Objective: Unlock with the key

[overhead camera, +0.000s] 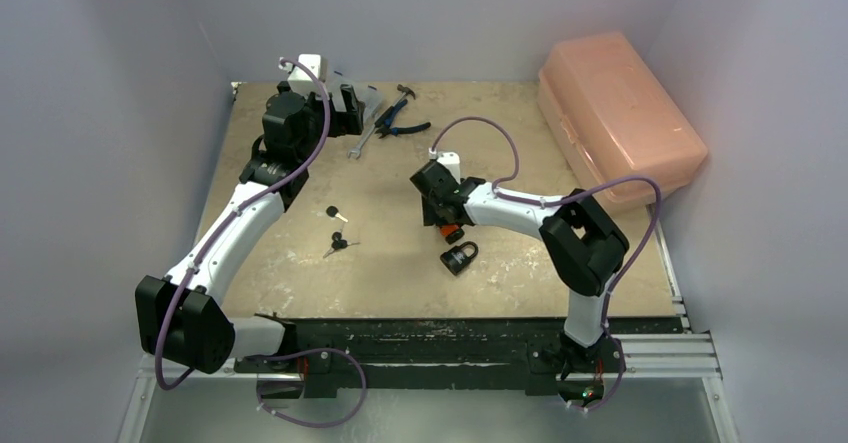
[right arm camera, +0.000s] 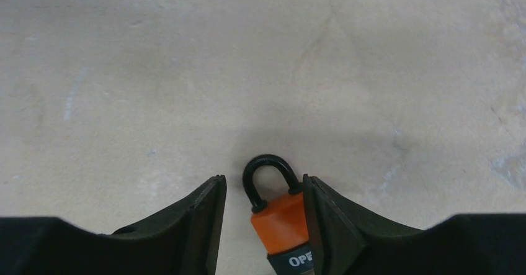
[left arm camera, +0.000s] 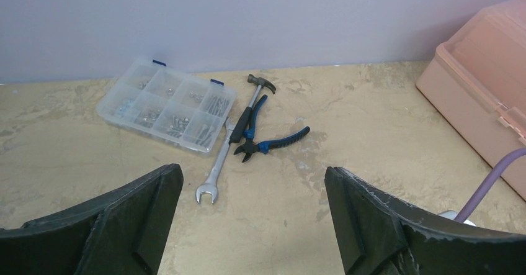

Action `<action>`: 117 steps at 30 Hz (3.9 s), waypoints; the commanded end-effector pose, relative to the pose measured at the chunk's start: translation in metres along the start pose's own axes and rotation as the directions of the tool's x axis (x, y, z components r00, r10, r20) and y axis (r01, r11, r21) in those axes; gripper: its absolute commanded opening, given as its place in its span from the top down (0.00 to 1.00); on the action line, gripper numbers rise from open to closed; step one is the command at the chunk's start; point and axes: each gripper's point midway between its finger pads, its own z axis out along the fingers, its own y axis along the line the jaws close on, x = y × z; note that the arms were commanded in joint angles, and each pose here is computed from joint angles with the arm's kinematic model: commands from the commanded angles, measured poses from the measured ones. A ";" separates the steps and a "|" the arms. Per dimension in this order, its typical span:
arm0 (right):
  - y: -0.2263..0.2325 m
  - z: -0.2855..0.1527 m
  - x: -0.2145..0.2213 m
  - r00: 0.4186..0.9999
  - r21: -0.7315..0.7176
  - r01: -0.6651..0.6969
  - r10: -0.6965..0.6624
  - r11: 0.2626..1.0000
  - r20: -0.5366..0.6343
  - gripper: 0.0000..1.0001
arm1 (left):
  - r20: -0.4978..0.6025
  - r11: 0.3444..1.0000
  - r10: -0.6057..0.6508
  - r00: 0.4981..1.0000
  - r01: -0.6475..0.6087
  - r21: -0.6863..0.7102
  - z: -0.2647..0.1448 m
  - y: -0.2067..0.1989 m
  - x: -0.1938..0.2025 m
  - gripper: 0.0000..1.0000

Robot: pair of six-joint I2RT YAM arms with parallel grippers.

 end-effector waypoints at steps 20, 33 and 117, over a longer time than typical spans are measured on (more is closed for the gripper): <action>-0.016 -0.014 -0.029 0.963 -0.252 0.246 -0.265 0.936 -0.045 0.05 | 0.060 1.000 0.013 0.998 -0.013 0.000 -0.004 -0.003 -0.023 0.08; -0.013 -0.011 0.007 0.927 -0.304 0.294 -0.348 0.906 -0.140 0.12 | 0.061 1.000 -0.002 0.998 0.001 0.017 -0.004 -0.006 -0.025 0.08; 0.232 -0.060 -0.095 0.933 -0.488 0.356 -0.274 0.797 0.234 0.20 | 0.313 0.947 -0.016 0.950 0.114 -0.299 -0.074 0.062 -0.078 0.08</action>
